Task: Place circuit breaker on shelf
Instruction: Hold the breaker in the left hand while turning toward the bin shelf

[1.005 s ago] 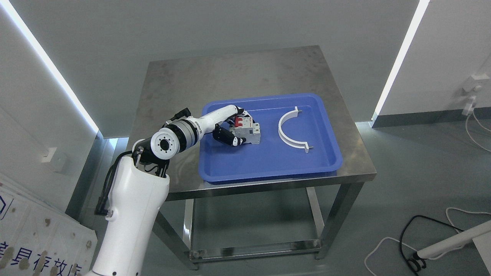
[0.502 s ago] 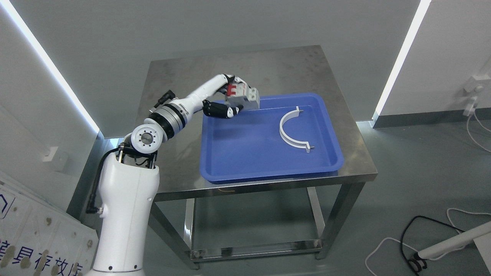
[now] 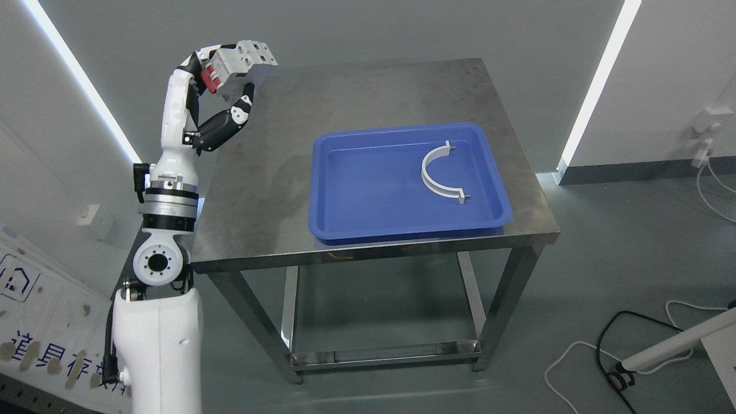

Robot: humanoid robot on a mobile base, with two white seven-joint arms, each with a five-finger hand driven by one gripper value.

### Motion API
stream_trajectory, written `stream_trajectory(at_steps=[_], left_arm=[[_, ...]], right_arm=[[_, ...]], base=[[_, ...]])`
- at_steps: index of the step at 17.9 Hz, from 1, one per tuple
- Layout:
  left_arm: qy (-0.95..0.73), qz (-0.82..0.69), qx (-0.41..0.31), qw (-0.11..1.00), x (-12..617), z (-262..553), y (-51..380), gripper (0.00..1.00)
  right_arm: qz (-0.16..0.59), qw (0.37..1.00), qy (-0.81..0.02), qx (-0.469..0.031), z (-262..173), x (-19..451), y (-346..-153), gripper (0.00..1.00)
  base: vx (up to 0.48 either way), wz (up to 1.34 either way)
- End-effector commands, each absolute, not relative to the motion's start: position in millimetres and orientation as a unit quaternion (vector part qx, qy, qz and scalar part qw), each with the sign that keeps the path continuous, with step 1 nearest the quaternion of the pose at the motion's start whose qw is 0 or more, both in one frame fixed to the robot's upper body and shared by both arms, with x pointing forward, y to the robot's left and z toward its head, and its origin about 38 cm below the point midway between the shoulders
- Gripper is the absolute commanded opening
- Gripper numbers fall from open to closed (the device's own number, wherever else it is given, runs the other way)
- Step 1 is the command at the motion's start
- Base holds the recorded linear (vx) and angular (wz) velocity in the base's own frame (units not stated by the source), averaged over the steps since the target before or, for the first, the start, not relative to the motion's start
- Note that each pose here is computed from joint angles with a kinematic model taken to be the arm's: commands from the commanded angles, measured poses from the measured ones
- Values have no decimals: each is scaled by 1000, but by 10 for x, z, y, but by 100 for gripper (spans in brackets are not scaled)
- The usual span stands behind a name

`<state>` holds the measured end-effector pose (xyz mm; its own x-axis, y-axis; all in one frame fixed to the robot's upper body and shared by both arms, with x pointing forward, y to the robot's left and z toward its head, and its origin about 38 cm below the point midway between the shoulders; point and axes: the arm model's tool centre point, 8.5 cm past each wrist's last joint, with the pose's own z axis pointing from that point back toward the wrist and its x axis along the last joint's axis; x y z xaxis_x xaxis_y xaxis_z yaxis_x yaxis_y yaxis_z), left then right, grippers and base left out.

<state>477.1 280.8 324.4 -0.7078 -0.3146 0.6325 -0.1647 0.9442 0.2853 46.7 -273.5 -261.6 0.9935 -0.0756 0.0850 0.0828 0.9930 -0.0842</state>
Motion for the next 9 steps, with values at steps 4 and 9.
stream_trajectory(at_steps=[4, 9], left_arm=[[-932, -101, 117, 328, 3752, 2326, 2923, 12], [-932, -69, 92, 344, 3650, 2175, 2974, 12]], right_arm=[[-39, 997, -49, -53, -2609, 389, -2850, 100], [-39, 997, -49, -53, -2609, 389, -2850, 100]], base=[[-247, 21], [-319, 16]])
